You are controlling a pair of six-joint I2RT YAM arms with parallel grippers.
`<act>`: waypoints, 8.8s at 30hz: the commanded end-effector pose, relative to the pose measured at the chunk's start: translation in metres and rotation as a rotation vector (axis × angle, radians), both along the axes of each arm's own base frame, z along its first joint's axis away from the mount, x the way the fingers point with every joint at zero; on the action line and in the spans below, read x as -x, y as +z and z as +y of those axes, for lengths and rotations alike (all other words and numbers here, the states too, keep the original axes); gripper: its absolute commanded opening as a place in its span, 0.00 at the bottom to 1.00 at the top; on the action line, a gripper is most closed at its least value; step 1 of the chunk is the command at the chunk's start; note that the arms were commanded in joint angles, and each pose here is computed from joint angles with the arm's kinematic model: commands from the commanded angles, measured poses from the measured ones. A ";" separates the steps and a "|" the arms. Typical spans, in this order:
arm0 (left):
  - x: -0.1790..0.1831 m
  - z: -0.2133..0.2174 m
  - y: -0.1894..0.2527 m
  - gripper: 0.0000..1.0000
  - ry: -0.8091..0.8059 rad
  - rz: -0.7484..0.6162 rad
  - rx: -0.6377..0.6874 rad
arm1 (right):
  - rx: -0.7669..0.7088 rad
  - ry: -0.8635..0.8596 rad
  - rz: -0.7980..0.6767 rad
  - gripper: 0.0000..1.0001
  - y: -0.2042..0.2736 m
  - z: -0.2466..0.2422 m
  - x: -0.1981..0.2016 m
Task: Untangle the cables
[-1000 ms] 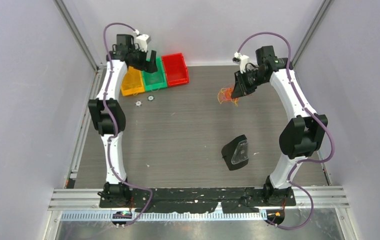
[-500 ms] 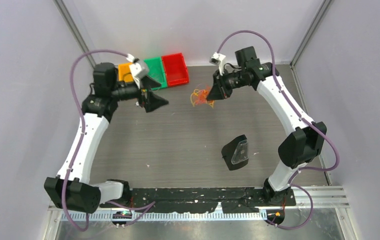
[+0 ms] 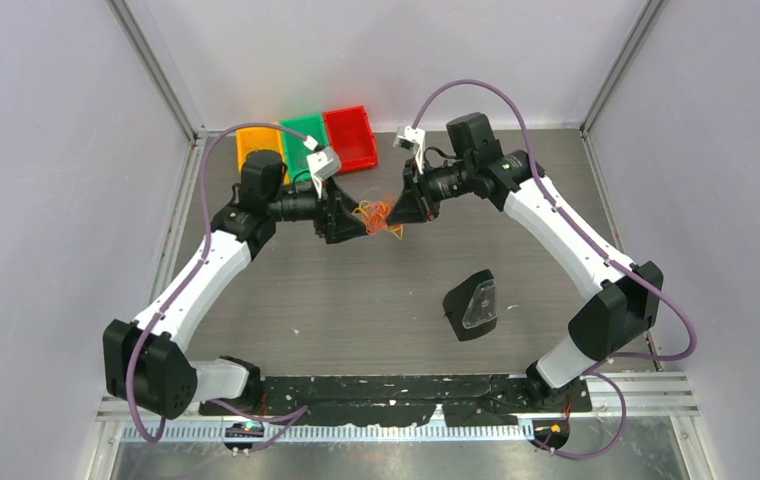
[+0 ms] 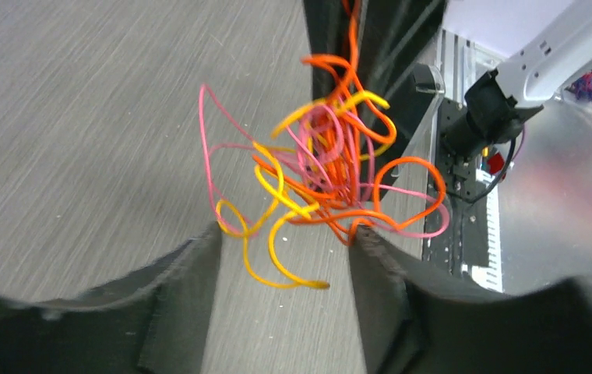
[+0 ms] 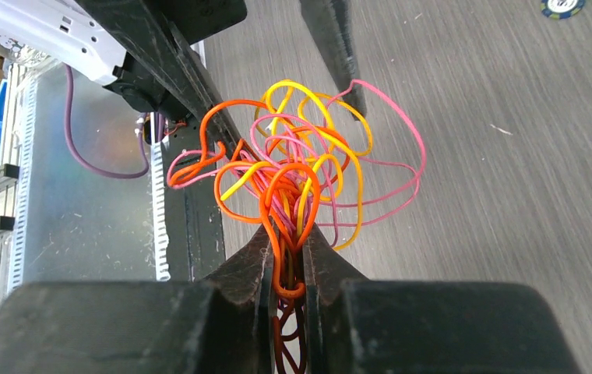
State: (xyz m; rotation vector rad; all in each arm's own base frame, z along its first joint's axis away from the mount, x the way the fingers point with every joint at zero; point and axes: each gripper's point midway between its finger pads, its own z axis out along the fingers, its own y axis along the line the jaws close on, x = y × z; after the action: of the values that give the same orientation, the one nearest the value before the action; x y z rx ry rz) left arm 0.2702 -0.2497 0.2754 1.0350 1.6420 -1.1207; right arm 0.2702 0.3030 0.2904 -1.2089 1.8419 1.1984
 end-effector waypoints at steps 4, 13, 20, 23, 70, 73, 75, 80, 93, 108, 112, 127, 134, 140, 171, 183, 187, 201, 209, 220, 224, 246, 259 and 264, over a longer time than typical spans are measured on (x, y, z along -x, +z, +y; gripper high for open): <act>-0.016 -0.012 0.009 0.61 0.038 0.035 0.083 | -0.081 -0.005 -0.026 0.10 0.017 0.007 0.009; -0.010 -0.004 0.008 0.00 0.054 0.104 0.103 | -0.074 -0.031 -0.034 0.18 0.021 -0.002 0.007; -0.021 0.042 -0.024 0.00 0.194 0.192 0.038 | -0.049 -0.192 -0.023 0.10 0.023 -0.042 -0.029; -0.030 0.059 -0.033 0.00 0.255 0.216 0.030 | -0.052 -0.223 -0.003 0.09 0.023 -0.051 -0.034; -0.021 0.054 0.055 0.00 0.258 -0.153 -0.010 | 0.017 -0.353 0.155 0.16 -0.038 -0.090 -0.048; -0.035 0.082 0.063 0.00 0.360 -0.113 0.011 | 0.047 -0.445 0.227 0.19 -0.062 -0.117 -0.065; -0.046 0.103 0.068 0.00 0.442 -0.078 0.033 | 0.073 -0.498 0.253 0.20 -0.076 -0.131 -0.073; -0.075 0.162 0.085 0.00 0.634 -0.056 0.068 | 0.209 -0.600 0.239 0.19 -0.114 -0.169 -0.088; -0.100 0.265 0.122 0.00 0.959 -0.186 0.041 | 0.434 -0.653 0.284 0.24 -0.174 -0.222 -0.086; -0.102 0.324 0.135 0.00 1.141 -0.216 -0.025 | 0.558 -0.714 0.342 0.28 -0.206 -0.276 -0.084; -0.104 0.345 0.145 0.00 1.196 -0.233 -0.045 | 0.602 -0.735 0.351 0.25 -0.216 -0.295 -0.082; -0.101 0.421 0.113 0.00 1.413 -0.240 -0.294 | 0.761 -0.858 0.338 0.05 -0.225 -0.382 -0.080; -0.099 0.453 0.109 0.00 1.495 -0.241 -0.367 | 0.856 -0.937 0.355 0.05 -0.236 -0.440 -0.074; -0.102 0.394 0.114 0.00 1.237 -0.244 -0.202 | 0.779 -0.929 0.370 0.05 -0.229 -0.435 -0.078; -0.121 0.097 0.307 0.00 0.510 -0.375 0.453 | 0.027 -0.418 -0.125 0.99 0.029 -0.131 -0.123; -0.133 0.078 0.305 0.00 0.495 -0.325 0.465 | -0.277 -0.207 -0.343 0.95 0.083 0.038 -0.108; -0.133 0.078 0.307 0.00 0.493 -0.314 0.477 | -0.320 -0.234 -0.475 0.95 0.079 0.072 -0.125; -0.127 0.088 0.330 0.00 0.543 -0.362 0.487 | -0.323 -0.278 -0.559 0.42 0.027 0.115 -0.169; -0.172 0.213 0.226 0.00 1.083 -0.293 0.223 | -0.397 -0.326 -0.508 0.05 0.072 0.072 -0.138; -0.152 0.179 -0.052 0.00 0.927 0.364 -0.128 | -0.725 -0.374 -0.325 0.06 0.213 0.026 -0.120; -0.130 0.128 -0.085 0.00 0.772 0.464 -0.165 | -0.801 -0.372 -0.248 0.05 0.233 0.026 -0.121; -0.087 0.075 0.125 1.00 0.279 -0.337 0.023 | -0.612 -0.320 -0.239 0.05 0.162 0.031 -0.110; -0.101 -0.005 0.122 0.98 0.450 -0.307 0.343 | -0.730 -0.347 -0.146 0.05 0.195 0.037 -0.102; -0.123 -0.005 0.110 0.81 0.522 -0.279 0.335 | -0.769 -0.350 -0.122 0.05 0.207 0.037 -0.100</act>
State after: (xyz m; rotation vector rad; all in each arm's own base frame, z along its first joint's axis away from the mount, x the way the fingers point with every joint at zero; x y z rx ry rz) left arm 0.3671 -0.2660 0.3545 0.6023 1.4351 -0.9000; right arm 0.3892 0.3487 0.4338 -0.5118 1.3981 1.3595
